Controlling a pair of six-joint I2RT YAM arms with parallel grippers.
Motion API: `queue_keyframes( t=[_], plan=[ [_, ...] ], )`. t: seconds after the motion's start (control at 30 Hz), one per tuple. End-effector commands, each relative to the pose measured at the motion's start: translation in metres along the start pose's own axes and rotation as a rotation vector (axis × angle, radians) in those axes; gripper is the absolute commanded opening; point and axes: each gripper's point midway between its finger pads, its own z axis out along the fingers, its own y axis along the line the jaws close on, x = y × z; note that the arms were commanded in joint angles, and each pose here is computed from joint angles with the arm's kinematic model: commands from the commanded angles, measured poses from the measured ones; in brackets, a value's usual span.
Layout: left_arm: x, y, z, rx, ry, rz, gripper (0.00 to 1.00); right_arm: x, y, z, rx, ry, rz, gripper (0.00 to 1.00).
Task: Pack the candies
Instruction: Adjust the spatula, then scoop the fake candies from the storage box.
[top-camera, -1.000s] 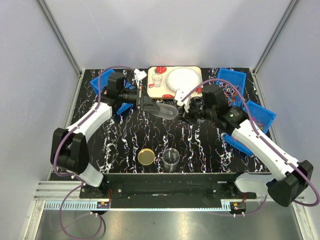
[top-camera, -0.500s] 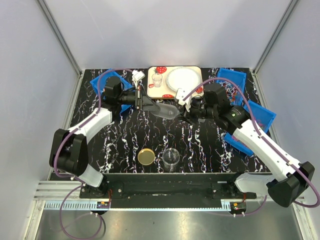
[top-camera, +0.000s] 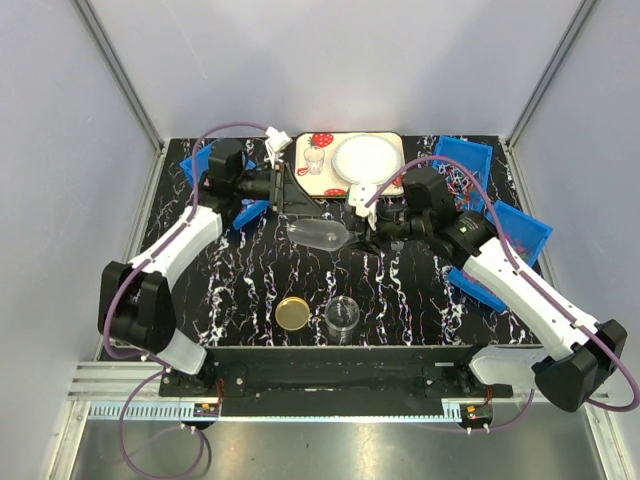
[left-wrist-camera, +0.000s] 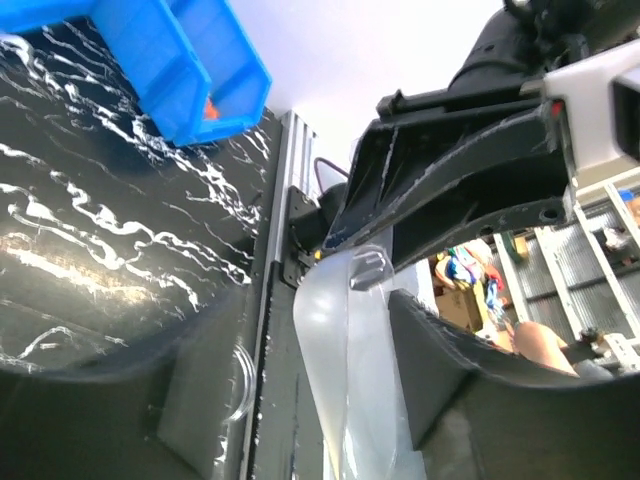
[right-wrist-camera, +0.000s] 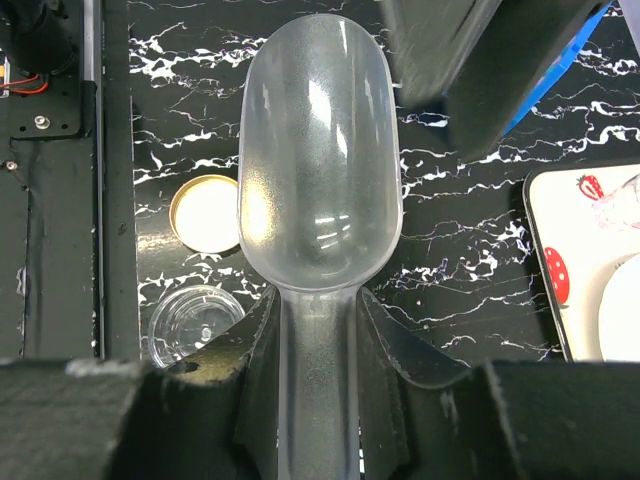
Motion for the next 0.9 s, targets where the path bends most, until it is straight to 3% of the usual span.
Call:
queue_keyframes(
  t=[0.0, 0.1, 0.17, 0.33, 0.37, 0.47, 0.63, 0.87],
  plan=[
    [-0.031, -0.017, -0.028, -0.053, -0.054, 0.14, 0.71, -0.014, 0.005, -0.006, -0.011, -0.045, -0.058, 0.0],
    [-0.054, -0.015, -0.056, -0.161, -0.114, 0.173, 0.84, -0.008, 0.005, -0.008, 0.004, -0.025, -0.056, 0.0],
    [-0.07, 0.001, -0.075, -0.288, -0.154, 0.249, 0.99, -0.004, 0.003, -0.008, 0.021, -0.011, -0.054, 0.0],
    [-0.1, 0.049, -0.141, -0.667, -0.237, 0.26, 0.99, 0.0, -0.005, -0.013, 0.078, 0.015, -0.057, 0.0],
    [-0.107, 0.072, -0.162, -0.832, -0.255, 0.273, 0.99, 0.001, -0.007, -0.013, 0.089, 0.022, -0.056, 0.0],
    [-0.118, 0.11, -0.208, -1.085, -0.252, 0.289, 0.99, 0.002, -0.009, -0.015, 0.107, 0.025, -0.06, 0.0],
    [-0.134, 0.164, -0.255, -1.322, -0.228, 0.299, 0.99, 0.001, -0.01, -0.017, 0.124, 0.013, -0.058, 0.0],
    [-0.152, 0.205, -0.314, -1.595, -0.239, 0.307, 0.99, 0.005, -0.009, -0.016, 0.131, 0.01, -0.058, 0.0]
  ],
)
